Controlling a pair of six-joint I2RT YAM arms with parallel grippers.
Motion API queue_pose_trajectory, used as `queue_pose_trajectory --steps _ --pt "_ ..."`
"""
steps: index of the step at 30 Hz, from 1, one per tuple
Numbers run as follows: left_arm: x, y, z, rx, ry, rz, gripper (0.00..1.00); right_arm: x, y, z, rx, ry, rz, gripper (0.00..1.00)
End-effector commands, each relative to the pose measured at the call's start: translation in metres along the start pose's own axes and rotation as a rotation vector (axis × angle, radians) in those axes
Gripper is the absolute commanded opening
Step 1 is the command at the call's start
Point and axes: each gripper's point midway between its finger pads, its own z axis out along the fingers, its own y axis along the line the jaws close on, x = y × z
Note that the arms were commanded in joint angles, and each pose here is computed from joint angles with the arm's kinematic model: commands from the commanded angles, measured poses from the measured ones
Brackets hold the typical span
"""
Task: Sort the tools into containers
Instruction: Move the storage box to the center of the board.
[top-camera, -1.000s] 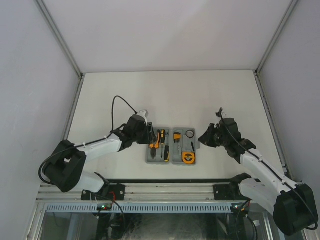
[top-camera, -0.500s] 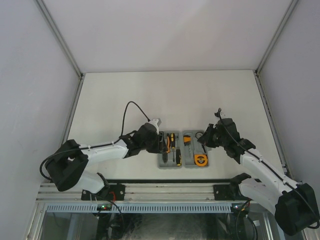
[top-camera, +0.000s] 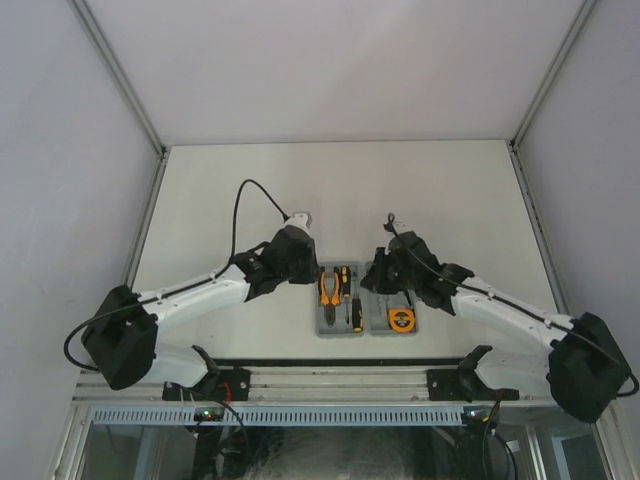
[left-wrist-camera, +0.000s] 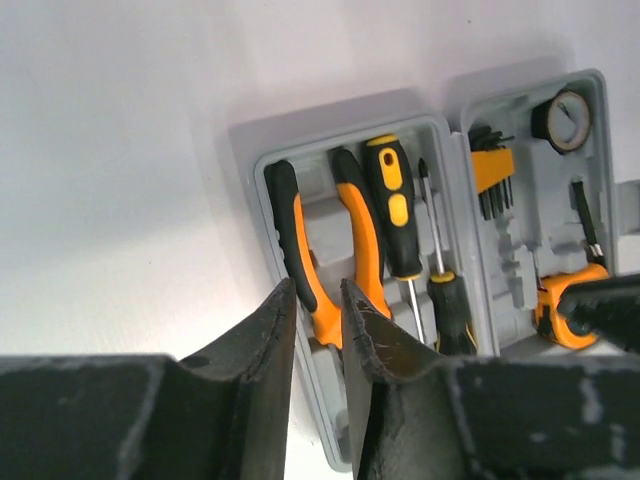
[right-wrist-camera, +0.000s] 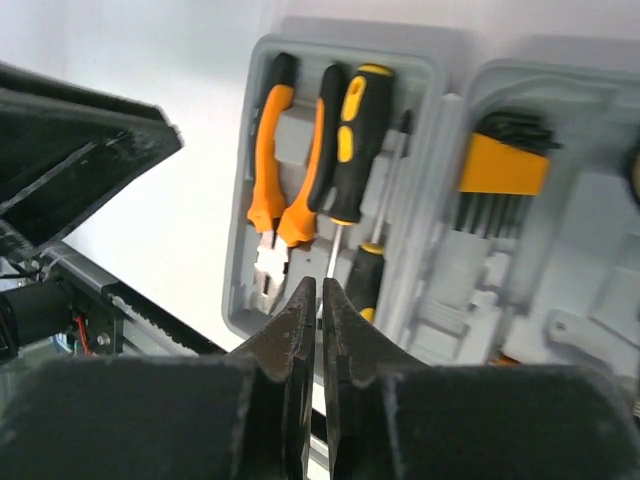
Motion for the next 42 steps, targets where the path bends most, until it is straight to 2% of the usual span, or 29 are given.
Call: queue_pose_trajectory --steps 1,8,12,31,42 --pt "-0.011 -0.001 0.012 -0.034 0.006 0.059 0.26 -0.019 0.038 0.015 -0.049 -0.05 0.015 0.04" --pt "-0.003 -0.006 0.03 -0.03 0.059 0.075 0.17 -0.007 0.053 0.04 -0.066 0.0 0.043 0.03" --pt "0.001 -0.003 0.037 -0.045 0.08 0.081 0.16 0.005 0.055 0.058 -0.067 0.05 0.042 0.04" --pt "-0.004 -0.01 0.037 -0.029 0.073 0.083 0.21 0.015 0.033 0.092 0.06 0.099 0.014 0.09" --pt "-0.002 -0.013 0.037 -0.013 0.081 0.088 0.22 0.03 0.017 0.101 0.129 0.142 -0.01 0.07"
